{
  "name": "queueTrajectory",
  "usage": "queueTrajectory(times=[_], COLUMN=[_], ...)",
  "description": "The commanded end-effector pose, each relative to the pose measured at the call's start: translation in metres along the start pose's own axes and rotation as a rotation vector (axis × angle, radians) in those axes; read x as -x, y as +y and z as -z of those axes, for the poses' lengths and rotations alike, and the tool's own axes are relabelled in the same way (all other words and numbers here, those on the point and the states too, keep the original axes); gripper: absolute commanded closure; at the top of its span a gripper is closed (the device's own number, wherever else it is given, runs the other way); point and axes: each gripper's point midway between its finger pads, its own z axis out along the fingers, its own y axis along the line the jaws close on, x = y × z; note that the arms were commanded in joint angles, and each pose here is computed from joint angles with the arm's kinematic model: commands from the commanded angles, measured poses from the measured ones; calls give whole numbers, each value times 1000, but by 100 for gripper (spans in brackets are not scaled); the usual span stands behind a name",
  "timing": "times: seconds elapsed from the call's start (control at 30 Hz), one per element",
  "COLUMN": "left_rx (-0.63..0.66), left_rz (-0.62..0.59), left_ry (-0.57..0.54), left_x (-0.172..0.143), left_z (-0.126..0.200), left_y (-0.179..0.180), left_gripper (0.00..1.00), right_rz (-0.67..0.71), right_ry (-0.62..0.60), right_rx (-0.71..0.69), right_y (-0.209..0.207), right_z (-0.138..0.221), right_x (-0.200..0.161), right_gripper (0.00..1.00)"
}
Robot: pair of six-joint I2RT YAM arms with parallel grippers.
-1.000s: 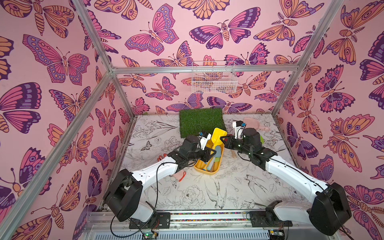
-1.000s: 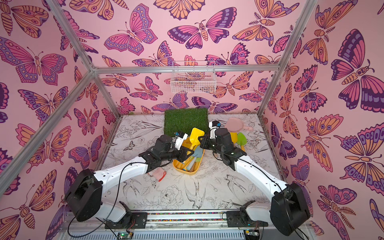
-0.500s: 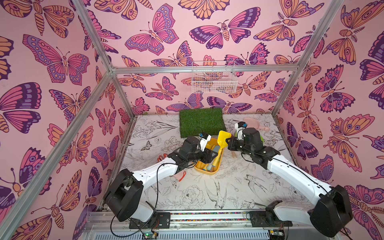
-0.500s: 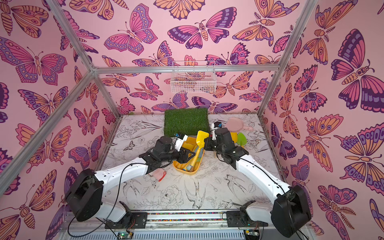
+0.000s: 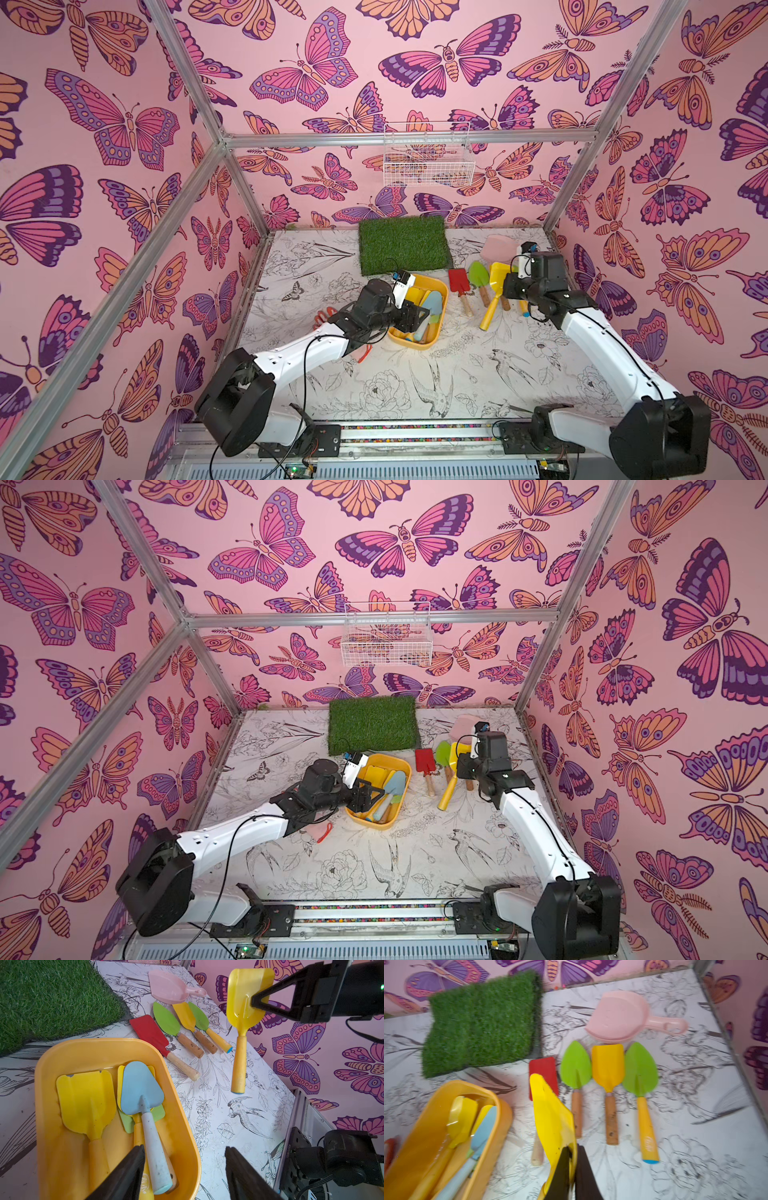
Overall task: Take the shovel out of the storage box
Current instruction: Place the shovel at the center of the board.
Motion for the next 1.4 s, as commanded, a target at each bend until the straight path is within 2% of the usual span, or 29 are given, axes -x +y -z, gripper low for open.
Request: queueTrajectory(times=[0.0,0.2,0.4,0.63,0.97,1.2,1.37], left_rx=[23,18,8,8,7,19,22], left_rz=[-25,-15,-13,-14,-2,4,5], left_ry=[-20,-10,1,6,26,44,46], left_x=[1,-3,-6,-7,-9,-14,-14], left_z=[7,6,4,4,-4,-9,-10], left_y=[5,6,5,7,13,19,21], left_gripper=[33,33,33,34,34,34,34], right_rz=[27,-15,5,101,59,35,21], right_ry=[-2,89,229,426,493,511,516], right_rx=[-130,-285,-281,-240,-23,4,-31], right_y=[-47,-119,-146,-169,-167,-176,-187], right_z=[9,-4,-45,-93,-148,-169,-176], right_x=[17,18,23,17,-4,-11,-14], right_gripper=[100,100,100,100,100,100,87])
